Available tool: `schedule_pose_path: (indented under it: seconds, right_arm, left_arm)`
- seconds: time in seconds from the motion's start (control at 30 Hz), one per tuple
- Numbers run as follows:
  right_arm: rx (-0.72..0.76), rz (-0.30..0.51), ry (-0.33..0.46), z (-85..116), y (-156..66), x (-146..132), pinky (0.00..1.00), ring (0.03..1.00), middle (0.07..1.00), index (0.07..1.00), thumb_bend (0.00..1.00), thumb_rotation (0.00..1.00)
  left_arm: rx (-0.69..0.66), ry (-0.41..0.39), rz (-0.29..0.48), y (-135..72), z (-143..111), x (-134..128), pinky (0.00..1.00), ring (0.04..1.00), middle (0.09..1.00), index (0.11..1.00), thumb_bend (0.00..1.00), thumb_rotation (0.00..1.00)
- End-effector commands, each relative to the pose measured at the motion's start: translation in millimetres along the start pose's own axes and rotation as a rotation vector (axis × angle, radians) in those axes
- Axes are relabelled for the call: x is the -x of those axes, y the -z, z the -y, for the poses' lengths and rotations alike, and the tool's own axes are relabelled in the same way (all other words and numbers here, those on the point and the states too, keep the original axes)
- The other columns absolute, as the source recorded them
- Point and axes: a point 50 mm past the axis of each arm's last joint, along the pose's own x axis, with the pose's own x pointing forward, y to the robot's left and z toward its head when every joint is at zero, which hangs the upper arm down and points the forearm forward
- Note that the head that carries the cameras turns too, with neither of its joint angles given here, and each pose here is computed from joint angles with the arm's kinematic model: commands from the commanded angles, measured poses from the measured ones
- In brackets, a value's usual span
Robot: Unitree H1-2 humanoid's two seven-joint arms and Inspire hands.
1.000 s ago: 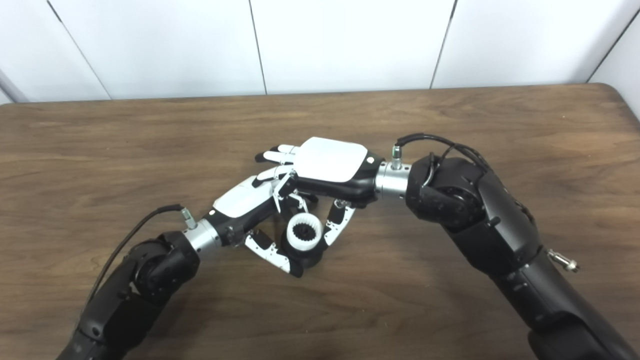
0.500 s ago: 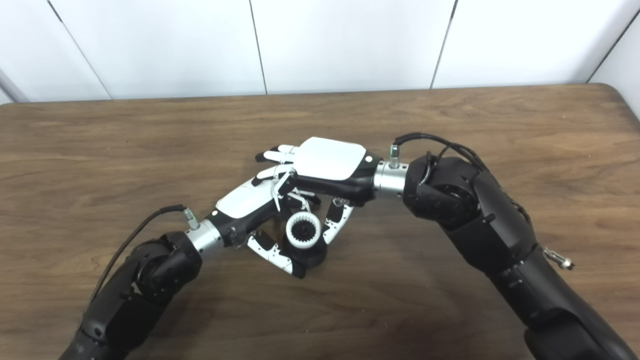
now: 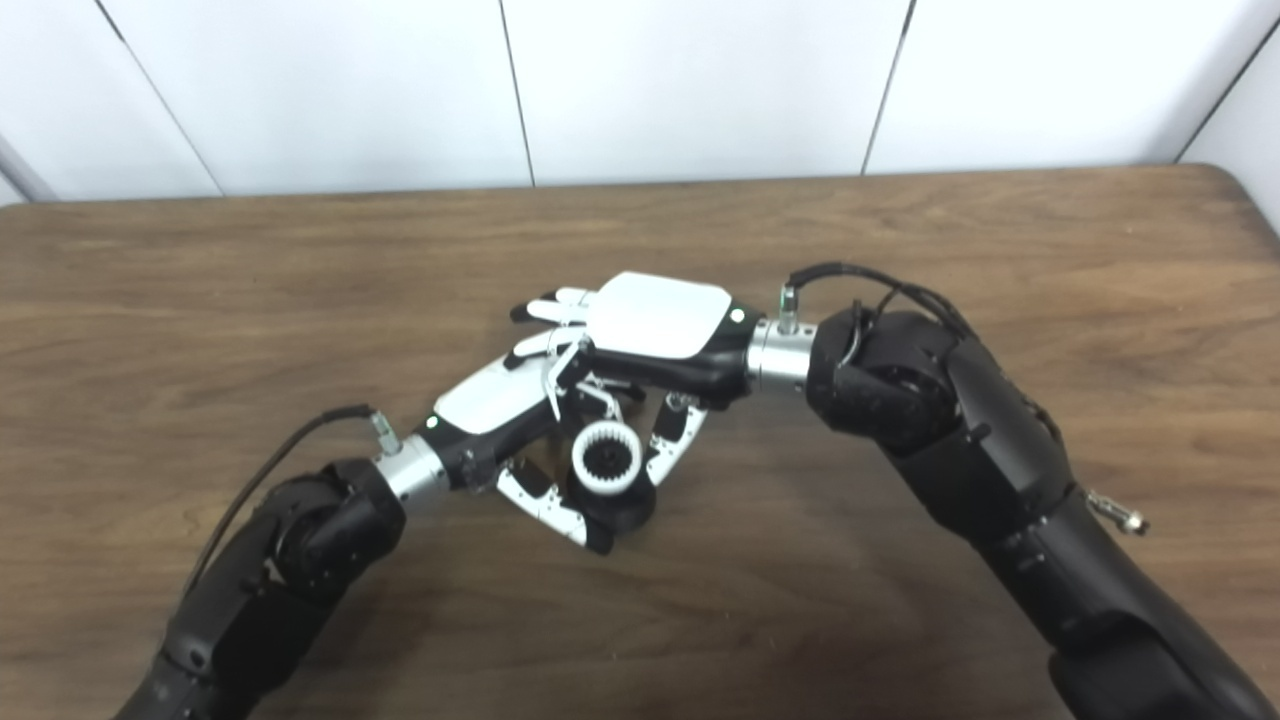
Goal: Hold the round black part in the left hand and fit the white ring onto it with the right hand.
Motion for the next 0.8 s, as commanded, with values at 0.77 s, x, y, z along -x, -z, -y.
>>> schedule_pose_path:
  seconds: [0.77]
  right_arm:
    - [0.002,0.029,0.028,8.4,-2.1,13.1,1.00,1.000,0.885,0.483,0.53,0.14]
  left_arm:
    - [-0.036,-0.116,0.044,-9.0,-28.0,-2.3,1.00,1.000,0.859,0.481,0.52,0.06]
